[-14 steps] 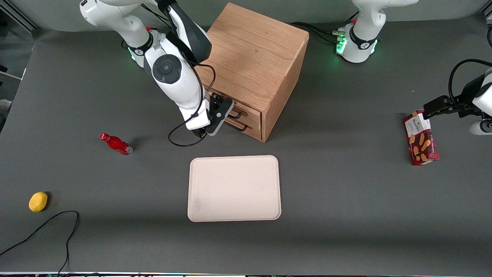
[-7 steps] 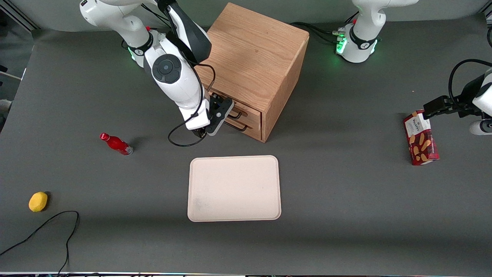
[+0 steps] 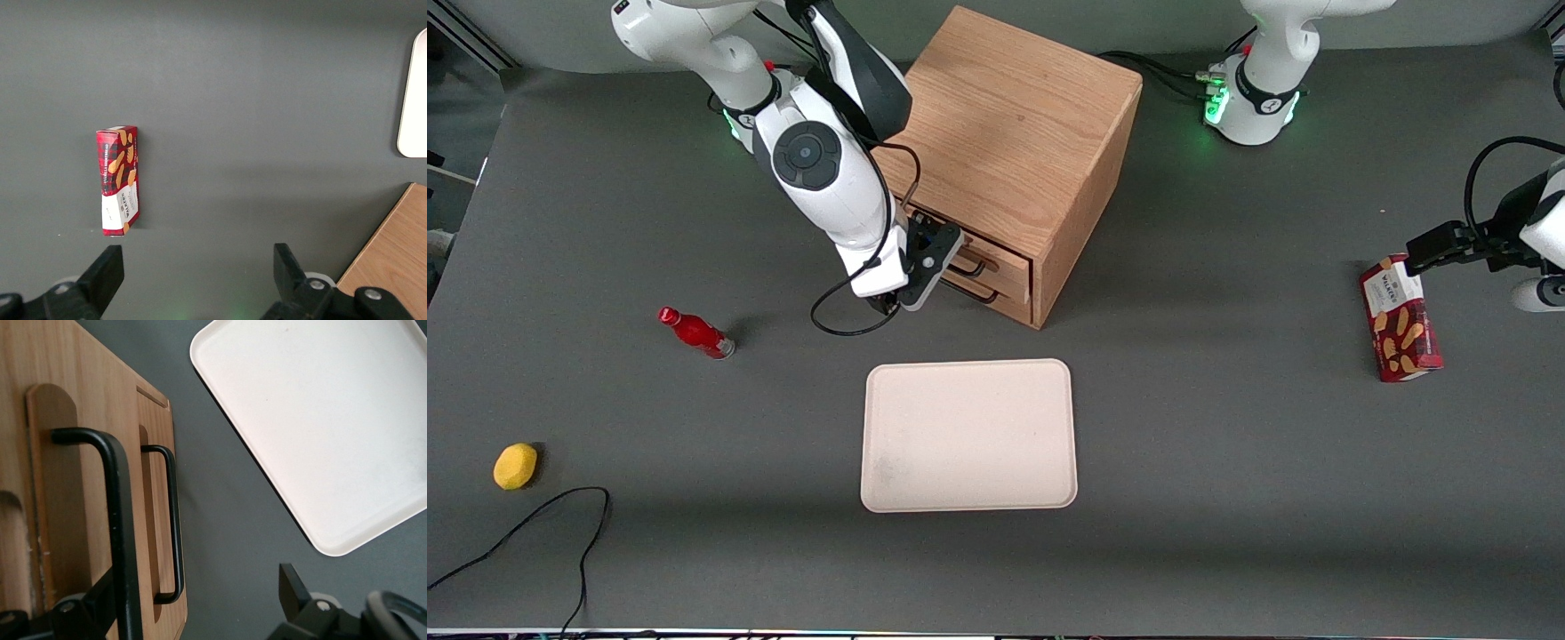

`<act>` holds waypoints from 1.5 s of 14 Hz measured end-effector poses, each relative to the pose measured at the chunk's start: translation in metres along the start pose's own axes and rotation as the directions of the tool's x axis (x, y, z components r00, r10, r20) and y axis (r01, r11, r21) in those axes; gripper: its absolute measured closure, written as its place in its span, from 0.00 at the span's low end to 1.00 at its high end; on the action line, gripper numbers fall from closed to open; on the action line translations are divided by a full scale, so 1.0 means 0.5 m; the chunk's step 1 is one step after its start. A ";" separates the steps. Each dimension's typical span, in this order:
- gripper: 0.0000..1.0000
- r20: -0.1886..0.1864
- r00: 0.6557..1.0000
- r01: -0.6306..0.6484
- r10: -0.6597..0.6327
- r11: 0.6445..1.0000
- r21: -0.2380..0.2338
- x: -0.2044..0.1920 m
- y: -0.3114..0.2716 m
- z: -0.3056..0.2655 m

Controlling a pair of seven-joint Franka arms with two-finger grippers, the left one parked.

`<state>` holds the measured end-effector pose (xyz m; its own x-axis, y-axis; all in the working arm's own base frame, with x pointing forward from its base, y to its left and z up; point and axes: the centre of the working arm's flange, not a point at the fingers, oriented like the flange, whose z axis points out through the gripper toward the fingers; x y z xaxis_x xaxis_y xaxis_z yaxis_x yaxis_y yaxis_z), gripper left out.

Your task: Open upper drawer

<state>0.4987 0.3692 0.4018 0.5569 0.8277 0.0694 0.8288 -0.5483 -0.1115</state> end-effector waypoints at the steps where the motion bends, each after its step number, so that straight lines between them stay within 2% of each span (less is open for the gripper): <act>1: 0.00 0.000 1.000 0.000 0.000 1.000 0.000 0.000 0.000 0.000; 15: 0.00 -0.018 1.000 0.015 -0.015 1.000 -0.012 -0.001 0.048 -0.015; 21: 0.00 -0.013 1.000 0.010 -0.010 1.000 -0.013 0.013 0.070 0.007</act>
<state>0.5310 0.3558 0.3947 0.5494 0.8314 0.0836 0.8348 -0.5418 -0.0976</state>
